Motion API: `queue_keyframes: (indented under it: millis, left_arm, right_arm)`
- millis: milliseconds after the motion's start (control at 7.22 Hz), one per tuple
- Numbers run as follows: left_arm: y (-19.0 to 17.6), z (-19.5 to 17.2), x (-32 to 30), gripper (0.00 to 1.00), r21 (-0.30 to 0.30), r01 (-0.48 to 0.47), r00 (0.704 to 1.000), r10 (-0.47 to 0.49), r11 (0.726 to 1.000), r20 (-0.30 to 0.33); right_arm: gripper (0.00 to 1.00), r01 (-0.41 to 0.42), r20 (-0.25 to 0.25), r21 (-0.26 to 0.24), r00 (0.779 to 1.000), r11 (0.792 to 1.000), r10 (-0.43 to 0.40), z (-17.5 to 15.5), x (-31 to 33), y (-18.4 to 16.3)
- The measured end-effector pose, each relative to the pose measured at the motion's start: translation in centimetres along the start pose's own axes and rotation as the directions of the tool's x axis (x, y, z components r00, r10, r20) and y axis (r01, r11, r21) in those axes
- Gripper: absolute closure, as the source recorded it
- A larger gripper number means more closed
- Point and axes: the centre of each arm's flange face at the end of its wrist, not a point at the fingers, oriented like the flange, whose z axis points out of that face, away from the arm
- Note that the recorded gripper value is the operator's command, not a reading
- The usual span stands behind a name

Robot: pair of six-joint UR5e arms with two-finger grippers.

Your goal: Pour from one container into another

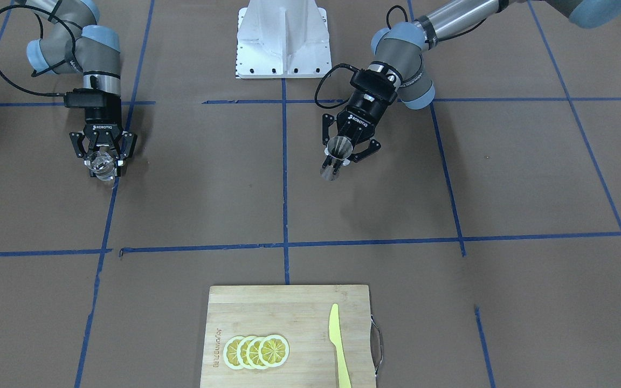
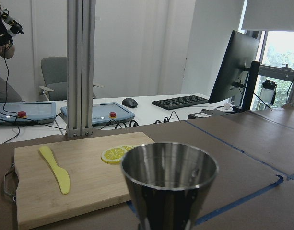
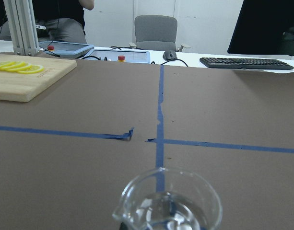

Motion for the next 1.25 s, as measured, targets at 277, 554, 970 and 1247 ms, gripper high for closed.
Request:
queue_keyframes:
  millis: [277, 554, 970, 1247]
  left_arm:
    - [0.0, 0.0, -0.1, 1.00, 0.000, -0.001, 1.000, 0.001, 1.000, 0.000]
    - [0.1, -0.1, -0.1, 1.00, 0.000, -0.002, 1.000, 0.002, 1.000, -0.002]
    - [0.0, -0.1, 0.1, 1.00, 0.002, -0.002, 1.000, 0.002, 1.000, -0.007]
    - [0.2, -0.1, 0.2, 1.00, -0.003, -0.008, 1.000, 0.008, 1.000, -0.007]
  right_arm:
    - [1.00, -0.004, 0.032, 0.016, 0.999, 1.000, 0.003, -0.9, -2.0, -2.7]
    - [1.00, 0.051, 0.062, 0.030, 0.997, 0.998, -0.053, -1.5, -4.6, -4.3]
    - [1.00, 0.054, 0.099, 0.051, 0.993, 0.997, -0.058, -1.7, -12.7, -6.7]
    - [1.00, 0.025, 0.118, 0.059, 0.993, 0.998, -0.031, -2.2, -17.4, -8.8]
